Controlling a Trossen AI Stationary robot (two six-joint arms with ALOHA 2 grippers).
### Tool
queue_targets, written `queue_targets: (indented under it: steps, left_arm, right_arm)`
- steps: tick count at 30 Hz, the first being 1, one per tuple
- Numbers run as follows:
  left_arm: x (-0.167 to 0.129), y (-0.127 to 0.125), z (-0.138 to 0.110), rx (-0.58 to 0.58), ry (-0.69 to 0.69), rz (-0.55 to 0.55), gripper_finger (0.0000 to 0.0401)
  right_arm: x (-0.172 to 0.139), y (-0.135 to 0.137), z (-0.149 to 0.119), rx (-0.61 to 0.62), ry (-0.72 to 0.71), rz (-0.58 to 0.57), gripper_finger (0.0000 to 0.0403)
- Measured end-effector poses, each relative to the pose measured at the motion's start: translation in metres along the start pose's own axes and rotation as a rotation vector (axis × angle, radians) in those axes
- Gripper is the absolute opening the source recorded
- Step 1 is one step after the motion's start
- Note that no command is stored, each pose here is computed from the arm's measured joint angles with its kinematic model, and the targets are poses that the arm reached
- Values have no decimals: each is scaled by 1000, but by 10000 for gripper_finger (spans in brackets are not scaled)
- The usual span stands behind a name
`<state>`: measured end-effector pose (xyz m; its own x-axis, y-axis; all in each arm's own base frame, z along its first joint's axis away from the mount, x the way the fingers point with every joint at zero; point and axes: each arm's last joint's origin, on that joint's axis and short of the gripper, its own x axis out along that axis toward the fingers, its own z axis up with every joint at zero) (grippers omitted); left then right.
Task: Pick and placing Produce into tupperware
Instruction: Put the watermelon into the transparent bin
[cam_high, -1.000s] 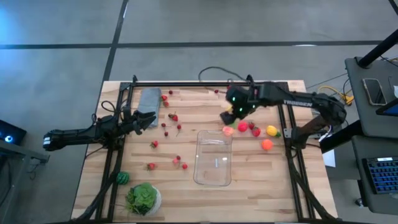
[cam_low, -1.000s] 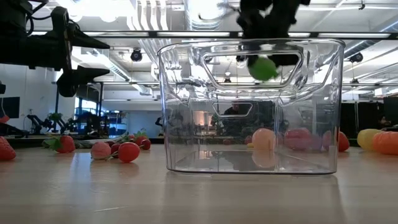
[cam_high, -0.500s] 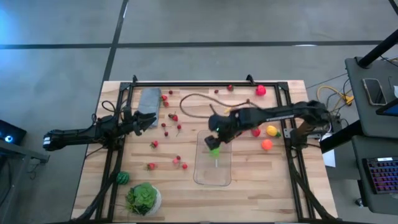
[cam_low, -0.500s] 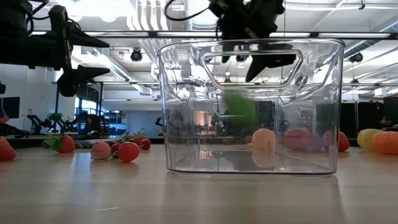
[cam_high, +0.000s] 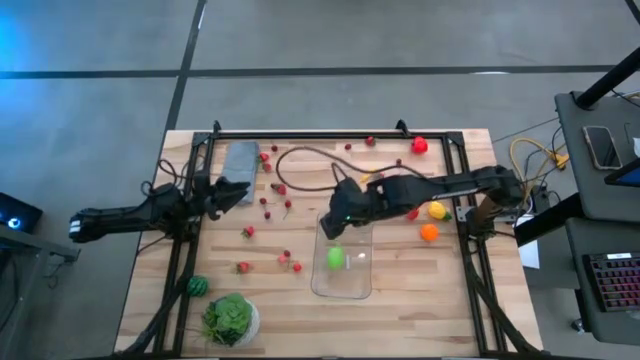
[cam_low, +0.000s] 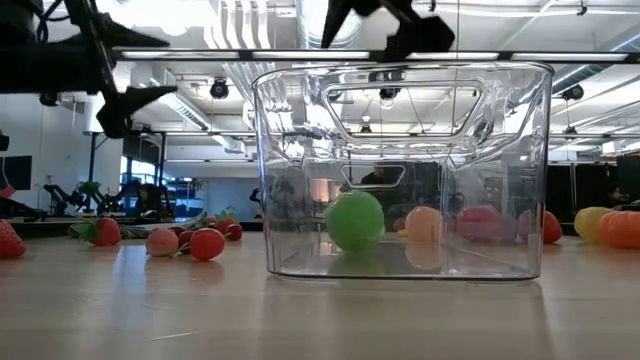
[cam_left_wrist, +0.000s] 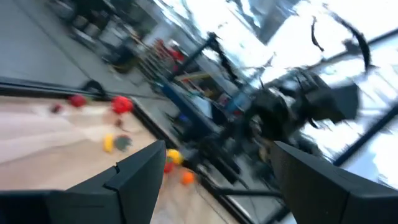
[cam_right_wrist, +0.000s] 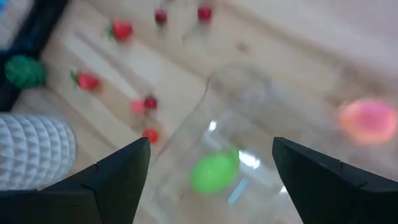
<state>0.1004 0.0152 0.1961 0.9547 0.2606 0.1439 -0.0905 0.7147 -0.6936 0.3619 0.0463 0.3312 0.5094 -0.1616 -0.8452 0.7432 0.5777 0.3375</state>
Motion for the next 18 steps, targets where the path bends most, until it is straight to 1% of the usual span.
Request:
queue_targets:
  steps: [2, 4, 6, 10, 12, 14, 18]
  left_arm:
    - [1, -7, 5, 13, 59, -13, 271]
    - [0, -12, 8, 45, 160, 11, 261]
    - [1, -23, 17, 75, 255, 18, 252]
    - [3, -48, 38, 115, 480, 6, 239]
    - [5, -60, 47, 120, 606, 24, 237]
    - [5, -70, 55, 150, 749, 71, 237]
    - [1, -79, 66, 251, 1087, 251, 237]
  right_arm:
    - [-14, 1, 4, -30, -28, -2, 331]
    - [-24, 3, 6, -53, -44, -5, 330]
    - [-33, 3, 7, -78, -51, -25, 329]
    - [-50, 0, 3, -134, -40, -77, 331]
    - [-56, -2, -3, -165, -21, -118, 331]
    - [-60, -4, -10, -199, 8, -159, 331]
    - [-64, -6, -24, -248, 47, -203, 331]
